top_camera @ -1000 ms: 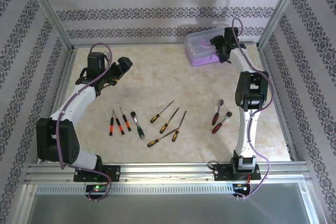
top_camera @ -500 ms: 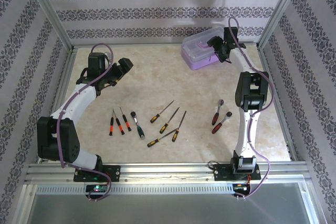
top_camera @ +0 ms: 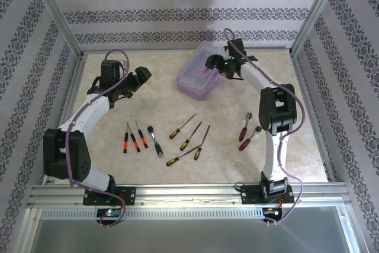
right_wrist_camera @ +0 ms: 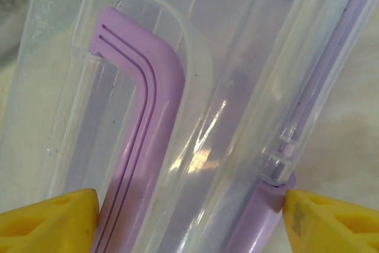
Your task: Pack the tool kit
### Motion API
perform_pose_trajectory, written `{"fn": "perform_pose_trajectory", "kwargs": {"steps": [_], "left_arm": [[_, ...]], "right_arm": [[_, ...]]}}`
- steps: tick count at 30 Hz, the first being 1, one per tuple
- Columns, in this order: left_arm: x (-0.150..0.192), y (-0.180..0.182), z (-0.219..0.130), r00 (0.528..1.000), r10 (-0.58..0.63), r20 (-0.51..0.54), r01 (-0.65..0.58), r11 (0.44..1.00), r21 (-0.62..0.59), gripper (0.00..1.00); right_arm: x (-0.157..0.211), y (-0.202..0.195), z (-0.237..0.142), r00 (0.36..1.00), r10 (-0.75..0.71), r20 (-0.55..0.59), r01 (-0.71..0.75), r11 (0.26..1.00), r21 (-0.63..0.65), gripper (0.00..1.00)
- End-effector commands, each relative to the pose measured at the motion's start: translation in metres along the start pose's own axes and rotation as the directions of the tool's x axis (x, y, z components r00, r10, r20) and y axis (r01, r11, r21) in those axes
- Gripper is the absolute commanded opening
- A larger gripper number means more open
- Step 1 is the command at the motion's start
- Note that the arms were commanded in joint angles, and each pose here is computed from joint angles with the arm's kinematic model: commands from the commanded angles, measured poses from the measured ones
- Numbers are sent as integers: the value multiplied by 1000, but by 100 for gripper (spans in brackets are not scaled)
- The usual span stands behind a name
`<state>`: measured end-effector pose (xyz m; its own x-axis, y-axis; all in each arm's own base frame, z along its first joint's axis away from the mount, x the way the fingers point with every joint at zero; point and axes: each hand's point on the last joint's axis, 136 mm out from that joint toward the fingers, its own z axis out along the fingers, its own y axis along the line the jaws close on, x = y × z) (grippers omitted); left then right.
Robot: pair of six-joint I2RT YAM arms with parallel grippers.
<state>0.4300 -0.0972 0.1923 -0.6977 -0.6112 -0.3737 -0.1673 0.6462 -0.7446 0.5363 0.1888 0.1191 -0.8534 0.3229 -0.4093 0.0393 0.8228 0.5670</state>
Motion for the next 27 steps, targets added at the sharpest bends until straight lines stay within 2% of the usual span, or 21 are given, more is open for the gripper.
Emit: {"fn": "perform_pose_trajectory", "kwargs": {"steps": [1, 6, 11, 15, 20, 24, 27], "left_arm": [[-1, -14, 0, 999, 36, -15, -36, 999, 29, 90], [1, -9, 3, 999, 45, -24, -45, 999, 10, 90], [0, -6, 5, 998, 57, -34, -58, 998, -9, 90], [3, -1, 7, 996, 78, -53, -80, 996, -42, 89], [8, 1, 7, 984, 147, -101, -159, 980, -121, 88], [8, 0, 1, 960, 248, -129, -271, 938, -218, 88], [13, -12, 1, 921, 351, -167, -386, 879, -280, 90]], "right_arm": [[68, 26, 5, 962, -185, -202, 179, 983, -51, 80], [107, 53, 6, 908, -314, -277, 295, 949, -109, 81], [119, 79, -1, 897, -352, -268, 314, 933, -173, 81], [109, 95, -13, 914, -338, -226, 294, 933, -206, 82], [78, 114, -43, 946, -296, -135, 258, 935, -245, 83], [63, 115, -70, 967, -247, -69, 221, 937, -270, 82], [62, 101, -85, 986, -167, -10, 156, 936, -316, 83]]}}
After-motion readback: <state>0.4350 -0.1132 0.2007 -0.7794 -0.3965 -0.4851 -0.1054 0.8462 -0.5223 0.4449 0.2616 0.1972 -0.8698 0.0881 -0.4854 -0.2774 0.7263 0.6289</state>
